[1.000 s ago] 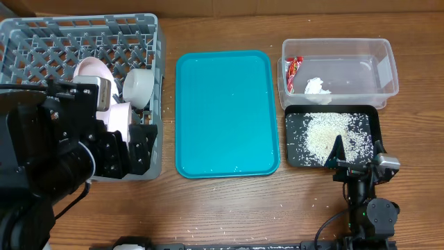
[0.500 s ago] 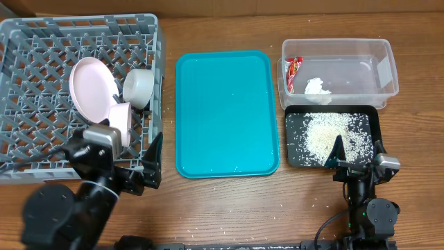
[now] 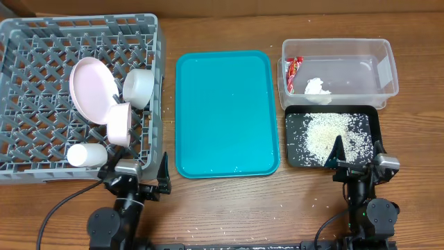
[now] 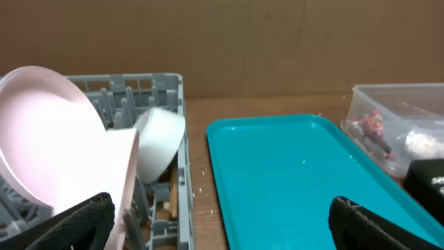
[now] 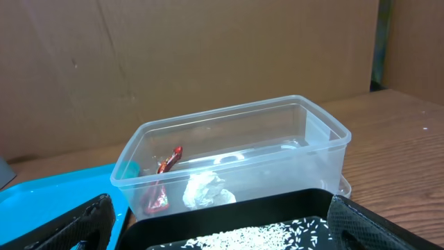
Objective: Sort waste into correct bins and load items into the dishwasher
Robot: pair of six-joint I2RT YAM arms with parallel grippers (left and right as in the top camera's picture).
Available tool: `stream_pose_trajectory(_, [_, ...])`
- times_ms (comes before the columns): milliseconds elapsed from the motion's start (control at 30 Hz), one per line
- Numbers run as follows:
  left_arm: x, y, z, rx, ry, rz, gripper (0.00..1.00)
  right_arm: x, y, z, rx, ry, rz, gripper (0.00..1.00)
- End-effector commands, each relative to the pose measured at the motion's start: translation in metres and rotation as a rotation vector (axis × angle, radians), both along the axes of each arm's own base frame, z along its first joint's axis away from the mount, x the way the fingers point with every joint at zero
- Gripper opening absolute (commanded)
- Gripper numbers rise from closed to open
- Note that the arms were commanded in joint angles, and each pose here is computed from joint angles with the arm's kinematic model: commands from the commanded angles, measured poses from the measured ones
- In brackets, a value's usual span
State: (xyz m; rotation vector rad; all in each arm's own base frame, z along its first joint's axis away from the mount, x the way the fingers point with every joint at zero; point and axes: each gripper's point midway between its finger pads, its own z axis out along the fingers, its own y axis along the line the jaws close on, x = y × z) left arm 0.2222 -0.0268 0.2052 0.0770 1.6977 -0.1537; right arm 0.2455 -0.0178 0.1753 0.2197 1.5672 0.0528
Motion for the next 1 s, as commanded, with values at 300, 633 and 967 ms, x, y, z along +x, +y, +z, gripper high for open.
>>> stream_pose_trajectory(300, [0.022,0.013,-0.049,0.017,-0.031,0.073,1.0,0.0,-0.001,-0.002,-0.001,-0.003,-0.003,1.0])
stream_pose_trajectory(633, [0.022,0.014,-0.048,0.019,-0.039,0.078,1.0,0.0,-0.001,-0.002,-0.001,-0.003,-0.003,1.0])
stream_pose_trajectory(967, [0.022,0.014,-0.049,0.019,-0.039,0.078,1.0,0.0,-0.001,-0.002,-0.001,-0.003,-0.003,1.0])
